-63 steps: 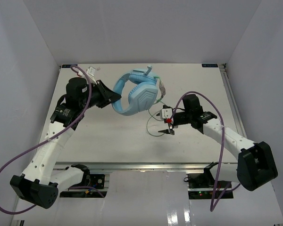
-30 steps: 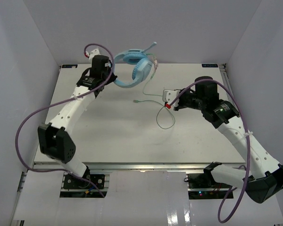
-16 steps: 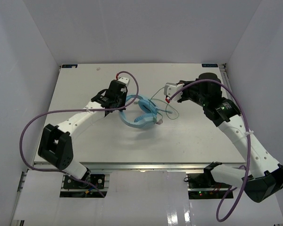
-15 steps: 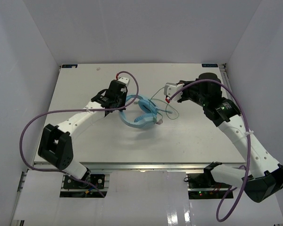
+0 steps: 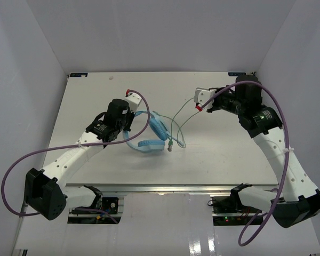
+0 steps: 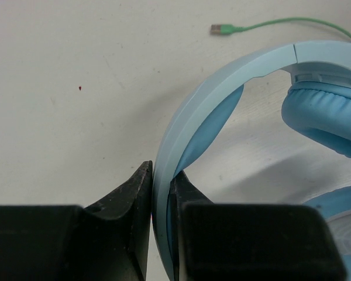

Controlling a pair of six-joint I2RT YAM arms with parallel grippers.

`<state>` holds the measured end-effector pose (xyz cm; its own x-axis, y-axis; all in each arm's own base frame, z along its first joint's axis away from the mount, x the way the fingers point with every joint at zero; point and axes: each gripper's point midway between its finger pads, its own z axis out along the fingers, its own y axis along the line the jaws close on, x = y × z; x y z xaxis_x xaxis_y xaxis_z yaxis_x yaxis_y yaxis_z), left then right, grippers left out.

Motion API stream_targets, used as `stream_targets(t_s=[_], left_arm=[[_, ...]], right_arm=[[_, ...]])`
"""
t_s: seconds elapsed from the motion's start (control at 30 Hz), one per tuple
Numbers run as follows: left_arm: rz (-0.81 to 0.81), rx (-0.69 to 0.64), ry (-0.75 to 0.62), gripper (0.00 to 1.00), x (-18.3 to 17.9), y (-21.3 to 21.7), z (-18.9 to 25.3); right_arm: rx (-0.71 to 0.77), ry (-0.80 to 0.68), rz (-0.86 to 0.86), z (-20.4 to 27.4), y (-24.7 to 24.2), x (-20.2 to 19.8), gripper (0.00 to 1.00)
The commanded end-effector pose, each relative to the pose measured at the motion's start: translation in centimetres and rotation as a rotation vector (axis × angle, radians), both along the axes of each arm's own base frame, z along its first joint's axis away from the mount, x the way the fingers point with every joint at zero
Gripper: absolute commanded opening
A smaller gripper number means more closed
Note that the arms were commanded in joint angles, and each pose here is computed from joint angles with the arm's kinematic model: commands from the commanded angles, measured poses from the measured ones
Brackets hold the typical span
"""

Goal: Wrap the headphones

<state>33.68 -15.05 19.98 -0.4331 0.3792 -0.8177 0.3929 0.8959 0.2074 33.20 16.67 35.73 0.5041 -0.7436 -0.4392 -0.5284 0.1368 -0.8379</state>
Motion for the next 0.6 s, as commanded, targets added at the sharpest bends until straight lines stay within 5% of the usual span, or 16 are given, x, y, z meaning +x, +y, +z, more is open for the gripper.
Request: stream_targets(t_s=[0.0,0.57], left_arm=[[0.096,0.043,-0.122,0.0,0.8,2.3,3.0],[0.174,0.232,-0.115,0.0,1.4,5.1,1.6]], right_arm=[[0.098,0.117,0.321,2.6,3.6,-6.3,0.1],[0.018,-0.007,0.082,2.2,-0.1,-3.3,0.09]])
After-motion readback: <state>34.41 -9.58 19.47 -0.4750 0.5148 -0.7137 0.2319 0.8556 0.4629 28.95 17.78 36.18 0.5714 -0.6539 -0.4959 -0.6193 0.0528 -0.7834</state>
